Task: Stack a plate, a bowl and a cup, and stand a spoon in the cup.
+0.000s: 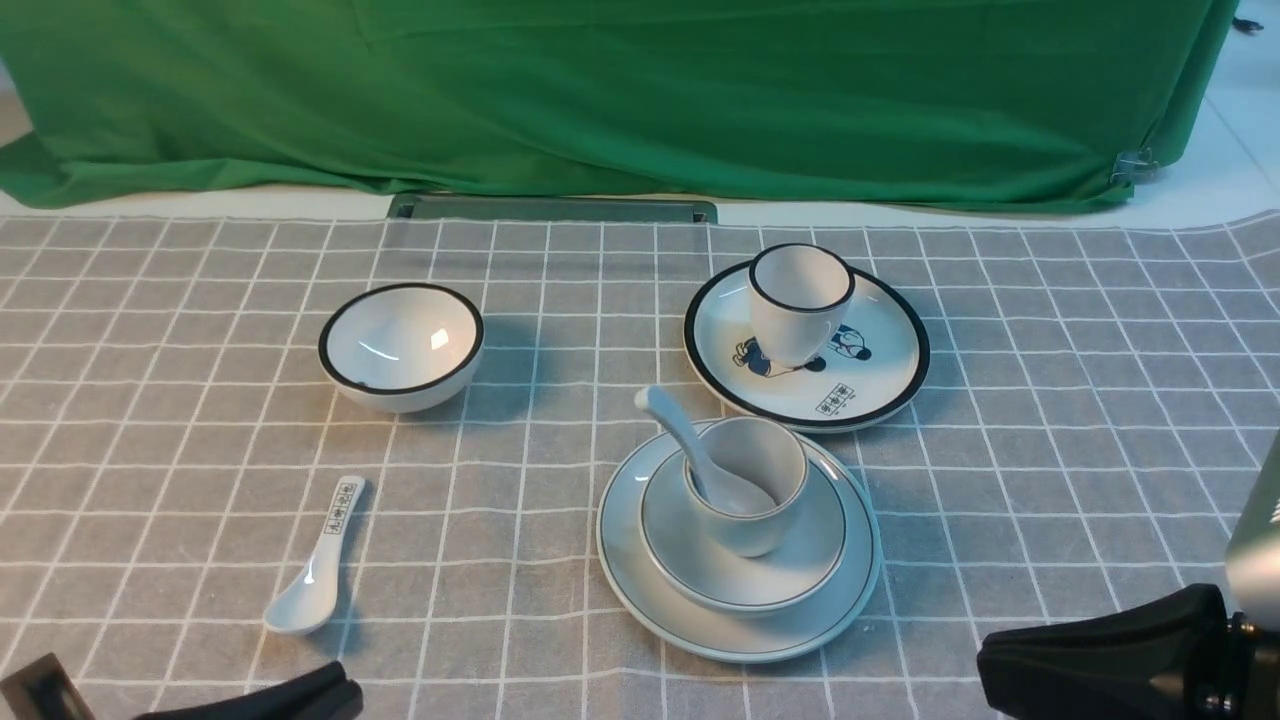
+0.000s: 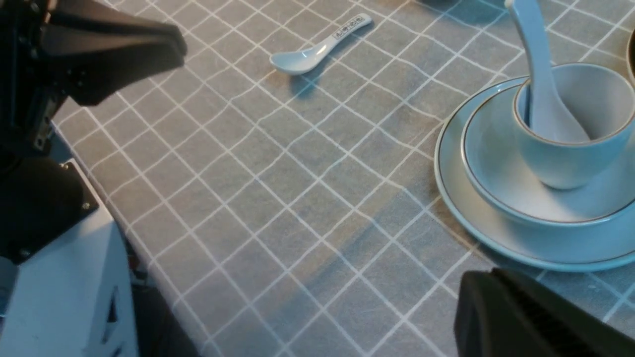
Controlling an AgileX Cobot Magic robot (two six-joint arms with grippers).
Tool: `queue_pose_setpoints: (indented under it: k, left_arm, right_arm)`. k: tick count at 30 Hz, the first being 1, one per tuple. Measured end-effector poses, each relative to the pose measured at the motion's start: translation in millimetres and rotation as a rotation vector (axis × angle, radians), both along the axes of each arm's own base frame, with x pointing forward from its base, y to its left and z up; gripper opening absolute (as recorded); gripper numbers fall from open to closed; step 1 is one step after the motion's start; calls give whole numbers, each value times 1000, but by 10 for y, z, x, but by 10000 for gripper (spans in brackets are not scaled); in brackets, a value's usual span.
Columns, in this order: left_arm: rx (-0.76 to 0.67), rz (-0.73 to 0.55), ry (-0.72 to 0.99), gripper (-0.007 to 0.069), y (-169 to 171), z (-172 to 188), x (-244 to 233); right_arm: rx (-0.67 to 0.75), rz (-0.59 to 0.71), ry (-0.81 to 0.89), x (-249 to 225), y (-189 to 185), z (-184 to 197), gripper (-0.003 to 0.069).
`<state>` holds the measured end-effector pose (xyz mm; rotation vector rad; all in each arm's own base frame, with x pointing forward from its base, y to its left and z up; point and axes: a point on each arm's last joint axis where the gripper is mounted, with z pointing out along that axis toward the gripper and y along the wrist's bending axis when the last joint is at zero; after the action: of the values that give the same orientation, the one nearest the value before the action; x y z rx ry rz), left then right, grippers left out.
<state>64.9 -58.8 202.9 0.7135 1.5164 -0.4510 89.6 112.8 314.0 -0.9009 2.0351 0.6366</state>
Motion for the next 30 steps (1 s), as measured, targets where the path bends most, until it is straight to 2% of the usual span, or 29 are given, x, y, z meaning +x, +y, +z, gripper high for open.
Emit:
queue_pose_setpoints:
  k: [5, 6, 8, 10, 12, 14, 18, 22, 26, 30]
  left_arm:
    - [5, -1, 3, 11, 0, -5, -1]
    - [6, -1, 4, 11, 0, -6, -1]
    - [6, -1, 4, 11, 0, -6, -1]
    - [7, -2, 4, 11, 0, -7, -1]
    - [7, -2, 4, 11, 0, -7, -1]
    - [7, -2, 4, 11, 0, -7, -1]
    - [7, -2, 4, 11, 0, -7, -1]
    - [9, -2, 3, 11, -1, -7, -1]
    - [11, -3, 4, 11, -1, -10, -1]
    - [11, -3, 3, 11, -1, -9, -1]
  right_arm:
    - [-45, -74, -115, -4, -230, -60, 18]
    - [-36, -197, -128, -15, -426, -200, 17]
    - [-11, -307, -122, -42, -562, -328, 17]
    - [9, -512, -157, -151, -803, -593, 17]
    - [-45, -576, -228, -256, -905, -814, 16]
    - [-112, -604, -283, -311, -957, -1020, 16]
    - [-138, -648, -348, -351, -1001, -1328, 16]
    - [-103, -676, -391, -378, -1012, -1376, 16]
    - [-25, -721, -334, -383, -1011, -1384, 16]
    - [-7, -730, -314, -386, -1009, -1391, 17]
